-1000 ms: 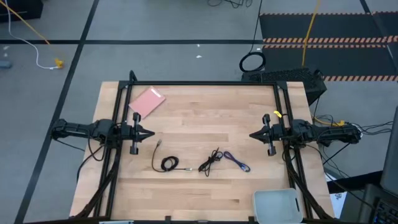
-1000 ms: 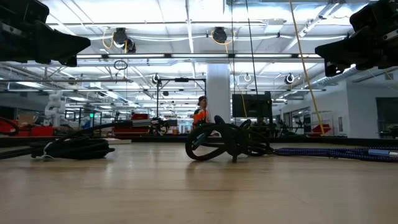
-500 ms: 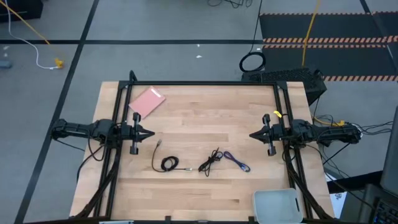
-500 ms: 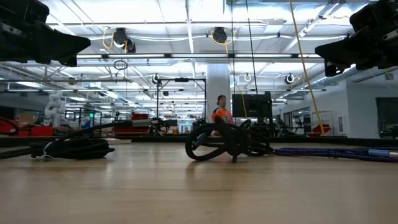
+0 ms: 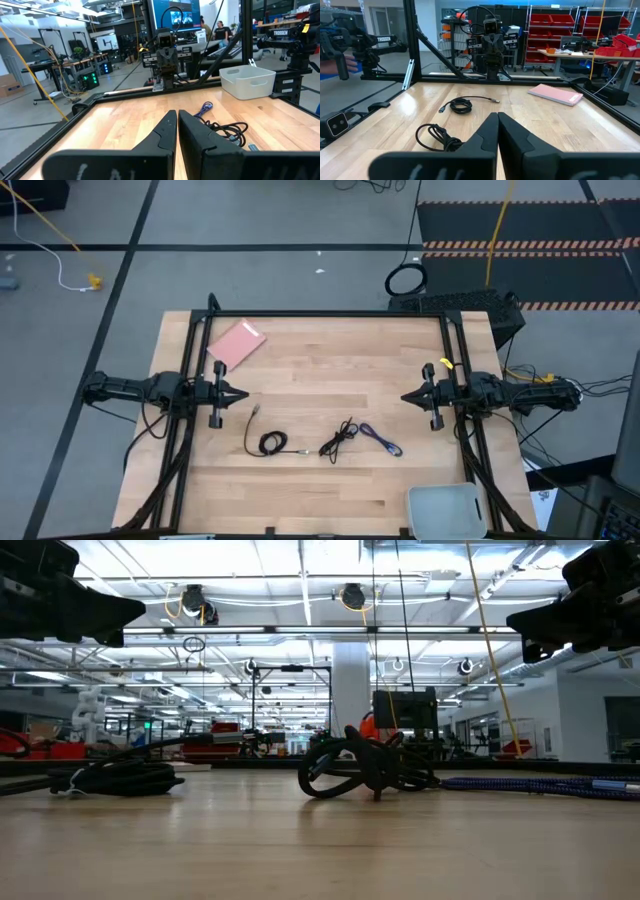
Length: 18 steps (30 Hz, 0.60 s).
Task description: Pick and place USB-C Cables
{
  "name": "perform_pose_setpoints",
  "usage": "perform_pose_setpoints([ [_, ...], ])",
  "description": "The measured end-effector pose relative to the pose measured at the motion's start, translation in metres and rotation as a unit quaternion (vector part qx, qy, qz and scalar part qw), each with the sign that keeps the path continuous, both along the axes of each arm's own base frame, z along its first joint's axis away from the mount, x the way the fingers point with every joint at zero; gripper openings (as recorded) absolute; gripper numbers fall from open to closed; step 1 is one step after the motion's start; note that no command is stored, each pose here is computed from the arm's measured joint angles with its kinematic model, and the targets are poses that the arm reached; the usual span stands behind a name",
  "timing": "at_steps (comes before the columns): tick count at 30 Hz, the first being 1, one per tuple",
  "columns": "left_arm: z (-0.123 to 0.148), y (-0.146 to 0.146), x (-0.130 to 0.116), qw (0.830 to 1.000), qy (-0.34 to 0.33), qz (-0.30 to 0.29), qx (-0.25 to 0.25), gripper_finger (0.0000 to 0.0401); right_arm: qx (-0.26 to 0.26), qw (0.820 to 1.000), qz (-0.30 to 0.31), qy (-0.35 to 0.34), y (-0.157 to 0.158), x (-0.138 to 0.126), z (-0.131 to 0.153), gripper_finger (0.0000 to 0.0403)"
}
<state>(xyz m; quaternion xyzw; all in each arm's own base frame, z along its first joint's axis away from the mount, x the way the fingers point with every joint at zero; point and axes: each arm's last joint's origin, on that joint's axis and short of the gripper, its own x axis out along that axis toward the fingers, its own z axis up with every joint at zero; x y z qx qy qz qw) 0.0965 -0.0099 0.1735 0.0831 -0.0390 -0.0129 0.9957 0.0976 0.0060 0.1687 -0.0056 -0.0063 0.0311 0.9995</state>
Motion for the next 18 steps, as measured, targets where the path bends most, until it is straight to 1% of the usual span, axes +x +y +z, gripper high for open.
perform_pose_setpoints([
  [18,0.001,0.0,-0.0001,1.0,-0.005,0.0,-0.001,0.0021,0.0,1.0,0.0,0.0,0.0,0.0,0.0,0.0],
])
